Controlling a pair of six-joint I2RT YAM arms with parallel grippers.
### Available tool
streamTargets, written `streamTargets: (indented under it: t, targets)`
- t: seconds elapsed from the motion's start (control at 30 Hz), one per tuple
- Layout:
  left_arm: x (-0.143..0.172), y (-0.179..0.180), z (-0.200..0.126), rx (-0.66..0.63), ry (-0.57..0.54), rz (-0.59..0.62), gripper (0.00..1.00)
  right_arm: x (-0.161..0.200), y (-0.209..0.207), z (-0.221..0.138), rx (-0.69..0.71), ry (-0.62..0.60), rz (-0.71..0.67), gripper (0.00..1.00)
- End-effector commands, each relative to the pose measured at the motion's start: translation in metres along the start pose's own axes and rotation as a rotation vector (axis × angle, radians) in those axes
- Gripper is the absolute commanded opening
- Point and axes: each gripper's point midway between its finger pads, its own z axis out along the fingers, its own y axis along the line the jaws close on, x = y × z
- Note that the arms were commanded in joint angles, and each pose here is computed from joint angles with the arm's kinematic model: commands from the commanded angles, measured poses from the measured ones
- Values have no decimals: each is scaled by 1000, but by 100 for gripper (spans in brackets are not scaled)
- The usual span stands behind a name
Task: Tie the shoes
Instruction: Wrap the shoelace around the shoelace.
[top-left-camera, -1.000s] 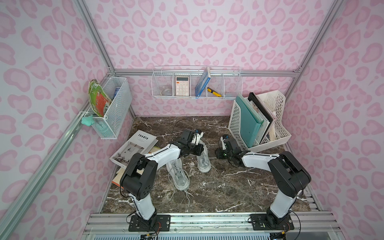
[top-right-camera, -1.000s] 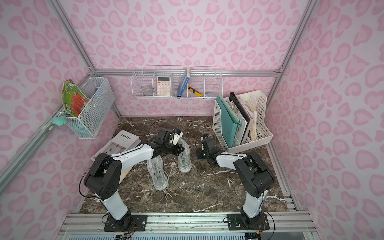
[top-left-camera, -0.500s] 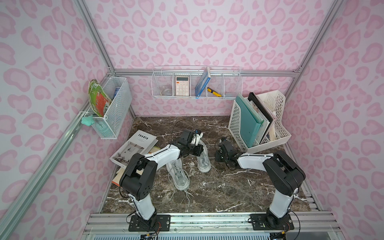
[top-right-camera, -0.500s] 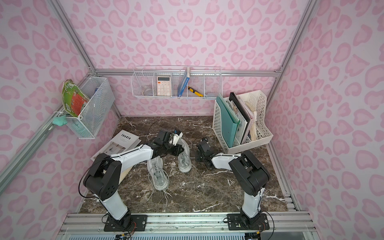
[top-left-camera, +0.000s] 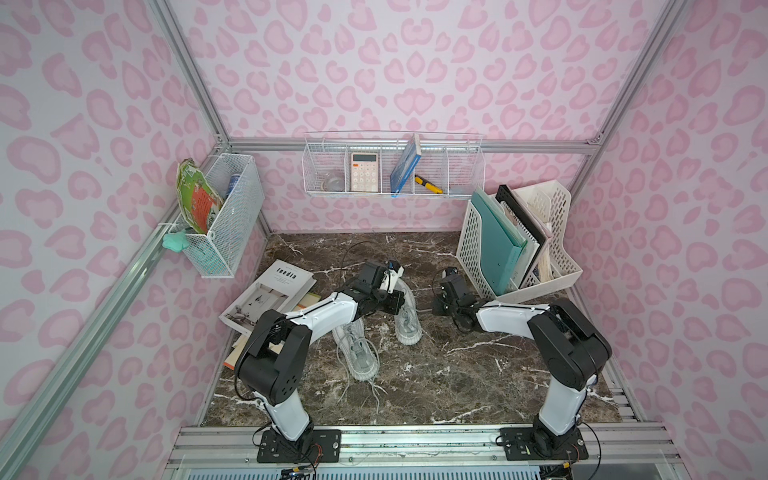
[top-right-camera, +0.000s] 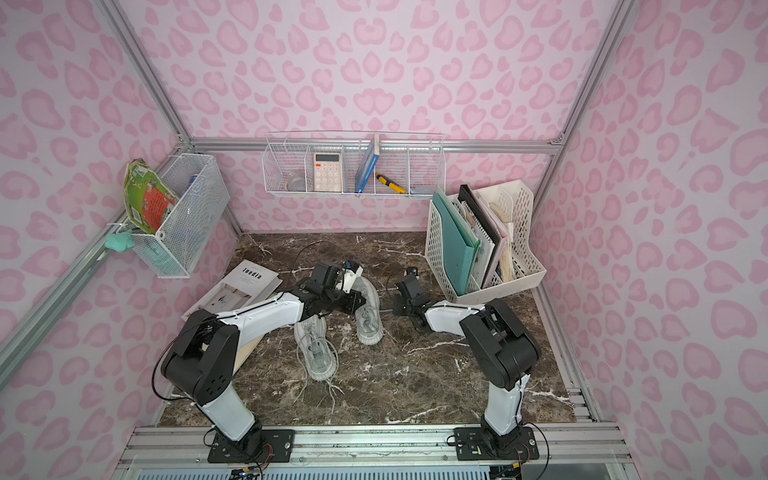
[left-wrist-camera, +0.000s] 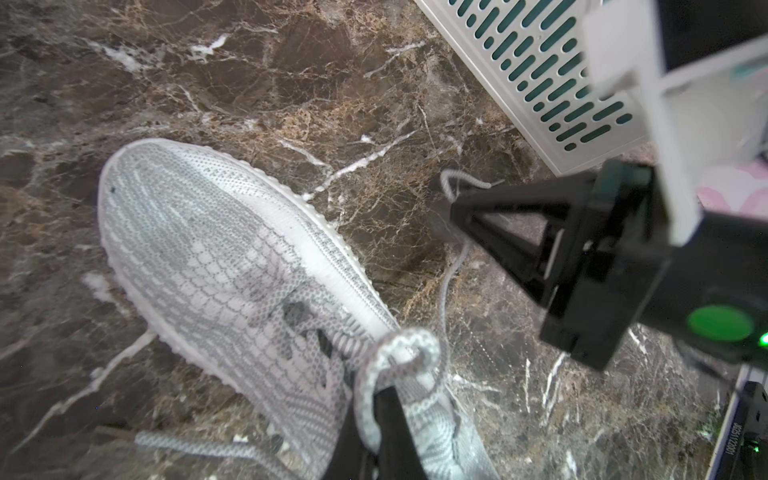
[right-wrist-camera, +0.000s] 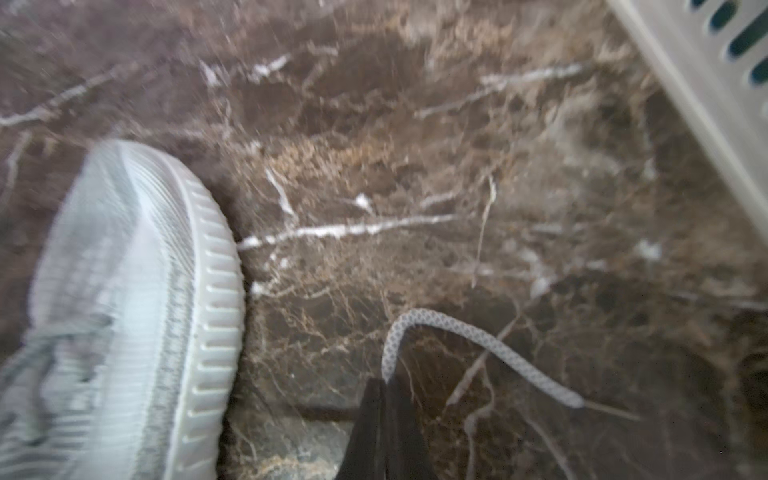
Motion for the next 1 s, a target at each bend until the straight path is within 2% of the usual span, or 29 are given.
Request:
streamTargets:
  t: [0.0,0.1,0.23,0.57,0.97]
  targets:
    - [-6,-1,-3,4,-33,8,0,-45,36,-12,-218,-119,-34,0]
    - [-5,0,-3,2,-46,8,0,-68,62,-17,-358,-148,-87,0]
    - [-6,0,-4,1,-65,10,0,-77,97,-20,-530,-136,-155,0]
    - [0,1,-6,1,-90,3,0,-60,152,-20,-870,16,-217,0]
    - [6,3,-7,-1,-96,3,0,-32,175,0,-997,203,-247,1]
